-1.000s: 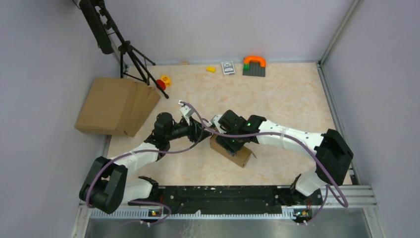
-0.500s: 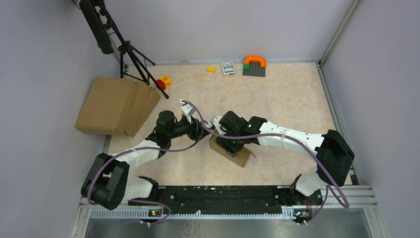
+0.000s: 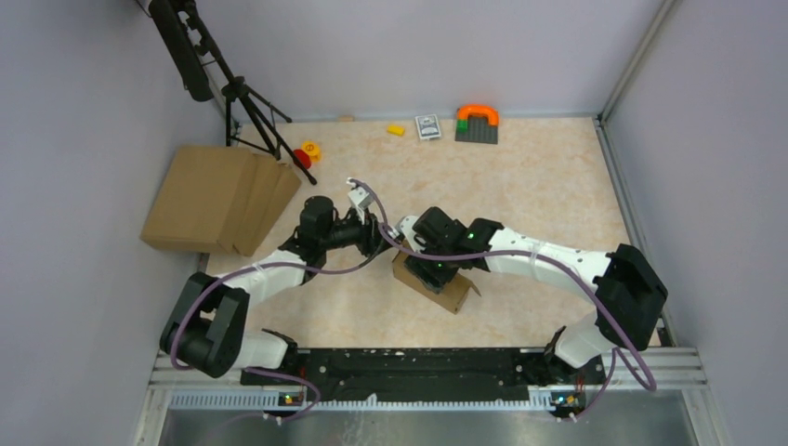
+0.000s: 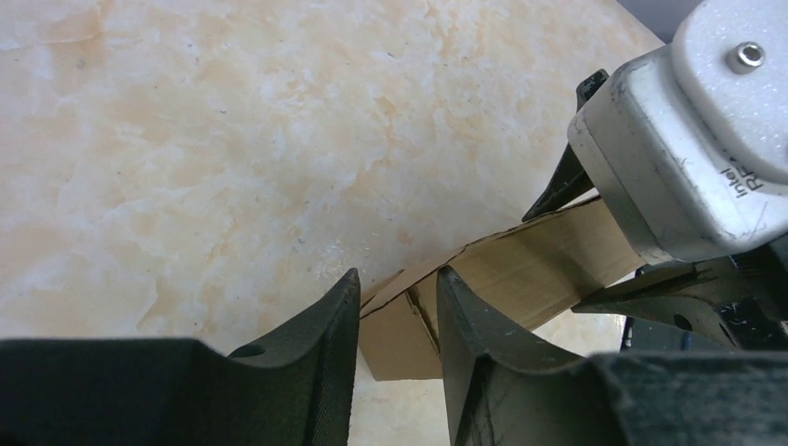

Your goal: Fold the paper box

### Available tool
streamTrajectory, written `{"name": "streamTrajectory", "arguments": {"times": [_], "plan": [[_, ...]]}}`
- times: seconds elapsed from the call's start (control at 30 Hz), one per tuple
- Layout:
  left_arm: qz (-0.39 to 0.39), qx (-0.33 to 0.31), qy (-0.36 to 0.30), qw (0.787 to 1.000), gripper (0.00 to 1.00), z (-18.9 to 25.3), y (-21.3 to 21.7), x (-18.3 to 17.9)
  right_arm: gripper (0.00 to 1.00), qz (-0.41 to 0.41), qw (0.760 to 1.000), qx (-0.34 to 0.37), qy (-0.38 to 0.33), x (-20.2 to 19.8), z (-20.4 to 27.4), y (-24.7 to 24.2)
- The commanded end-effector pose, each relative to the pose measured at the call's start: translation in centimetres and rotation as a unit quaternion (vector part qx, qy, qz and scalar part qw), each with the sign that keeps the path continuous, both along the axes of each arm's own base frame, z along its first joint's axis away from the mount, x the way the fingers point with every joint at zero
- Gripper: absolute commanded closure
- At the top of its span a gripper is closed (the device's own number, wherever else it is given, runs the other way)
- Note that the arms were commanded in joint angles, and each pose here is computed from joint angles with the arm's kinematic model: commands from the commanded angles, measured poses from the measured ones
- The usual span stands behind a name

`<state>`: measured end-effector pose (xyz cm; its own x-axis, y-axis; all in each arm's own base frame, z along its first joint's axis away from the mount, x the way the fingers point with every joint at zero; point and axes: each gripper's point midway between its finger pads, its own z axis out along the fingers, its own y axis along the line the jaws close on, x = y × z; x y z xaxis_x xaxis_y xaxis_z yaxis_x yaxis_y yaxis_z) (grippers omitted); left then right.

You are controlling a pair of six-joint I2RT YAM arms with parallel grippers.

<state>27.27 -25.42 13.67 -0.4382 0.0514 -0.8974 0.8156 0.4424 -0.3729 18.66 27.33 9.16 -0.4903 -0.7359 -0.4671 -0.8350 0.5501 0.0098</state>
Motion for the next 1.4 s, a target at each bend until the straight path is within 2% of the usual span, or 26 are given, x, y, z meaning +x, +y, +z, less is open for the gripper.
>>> {"name": "streamTrajectory", "arguments": {"times": [0.0, 0.13, 0.43, 0.6, 0.8, 1.07, 1.37], "plan": [[-0.026, -0.007, 0.004, 1.000, 0.65, 1.3, -0.9, -0.5, 0.44, 0.001, 0.999, 0.032, -0.018, 0.6, 1.3, 0.6], [-0.009, -0.011, 0.031, 0.999, 0.68, 1.5, -0.9, -0.9, 0.44, -0.001, 0.999, 0.034, -0.017, 0.7, 1.3, 0.7], [0.043, -0.033, 0.152, 0.987, 0.71, 0.5, -1.6, -1.5, 0.45, -0.006, 0.999, 0.032, -0.013, 0.7, 1.0, 0.8], [0.058, -0.019, 0.157, 0.986, 0.75, 0.6, -2.1, -1.4, 0.45, -0.007, 0.999, 0.033, -0.014, 0.7, 1.1, 0.8], [0.082, 0.015, 0.134, 0.987, 0.76, 0.4, -1.6, -1.2, 0.45, -0.006, 0.999, 0.036, -0.013, 0.6, 1.1, 0.7], [0.100, 0.048, 0.105, 0.988, 0.84, -0.4, -0.7, -0.6, 0.45, -0.005, 0.999, 0.037, -0.011, 0.5, 1.1, 0.8], [0.081, 0.018, 0.142, 0.986, 0.85, 0.6, -1.8, -1.5, 0.45, -0.006, 0.999, 0.036, -0.012, 0.6, 1.1, 0.8]]}}
